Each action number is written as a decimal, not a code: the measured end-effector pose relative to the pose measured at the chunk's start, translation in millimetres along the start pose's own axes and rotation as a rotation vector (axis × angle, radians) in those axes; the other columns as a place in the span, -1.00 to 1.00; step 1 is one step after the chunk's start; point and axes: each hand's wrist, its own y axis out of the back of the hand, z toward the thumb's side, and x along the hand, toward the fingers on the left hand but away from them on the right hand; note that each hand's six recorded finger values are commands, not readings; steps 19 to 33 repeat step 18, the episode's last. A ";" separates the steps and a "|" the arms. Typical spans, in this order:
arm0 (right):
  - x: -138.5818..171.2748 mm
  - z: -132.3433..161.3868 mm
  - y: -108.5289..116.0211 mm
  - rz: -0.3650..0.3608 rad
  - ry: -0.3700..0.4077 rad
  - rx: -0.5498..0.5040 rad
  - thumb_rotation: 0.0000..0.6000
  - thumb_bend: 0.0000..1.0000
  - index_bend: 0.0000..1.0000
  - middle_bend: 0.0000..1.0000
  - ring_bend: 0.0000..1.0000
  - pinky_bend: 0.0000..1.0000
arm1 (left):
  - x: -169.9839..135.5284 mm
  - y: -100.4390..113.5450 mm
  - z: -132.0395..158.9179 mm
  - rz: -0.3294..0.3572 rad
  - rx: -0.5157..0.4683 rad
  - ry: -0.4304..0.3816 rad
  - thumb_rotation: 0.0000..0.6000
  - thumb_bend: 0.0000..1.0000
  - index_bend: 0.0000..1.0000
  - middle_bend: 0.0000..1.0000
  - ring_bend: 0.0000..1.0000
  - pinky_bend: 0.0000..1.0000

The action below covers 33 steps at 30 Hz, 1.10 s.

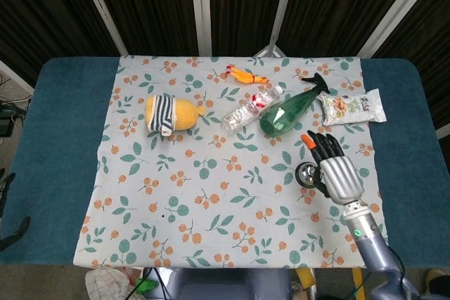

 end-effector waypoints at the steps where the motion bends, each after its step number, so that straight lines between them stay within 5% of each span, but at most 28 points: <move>1: 11.1 -1.9 11.8 -0.014 -0.007 0.017 1.00 1.00 -0.99 -1.00 -1.00 -1.00 | -0.2 0.3 0.0 0.000 -0.001 -0.001 1.00 -0.19 -0.90 -1.00 -0.94 -0.67; 7: 72.1 -17.0 37.8 -0.059 -0.070 0.115 1.00 1.00 -0.99 -1.00 -1.00 -1.00 | -1.4 0.9 0.9 -0.001 -0.007 -0.011 1.00 -0.19 -0.90 -1.00 -0.94 -0.67; 16: 132.5 -43.1 33.6 -0.105 -0.142 0.188 1.00 1.00 -0.99 -1.00 -1.00 -1.00 | -4.9 5.3 -1.6 0.013 -0.017 -0.013 1.00 -0.19 -0.90 -1.00 -0.94 -0.67; 33: 137.0 -46.4 29.3 -0.088 -0.158 0.190 1.00 1.00 -0.99 -1.00 -1.00 -1.00 | -4.8 6.3 -0.6 0.019 -0.016 -0.022 1.00 -0.19 -0.90 -1.00 -0.94 -0.67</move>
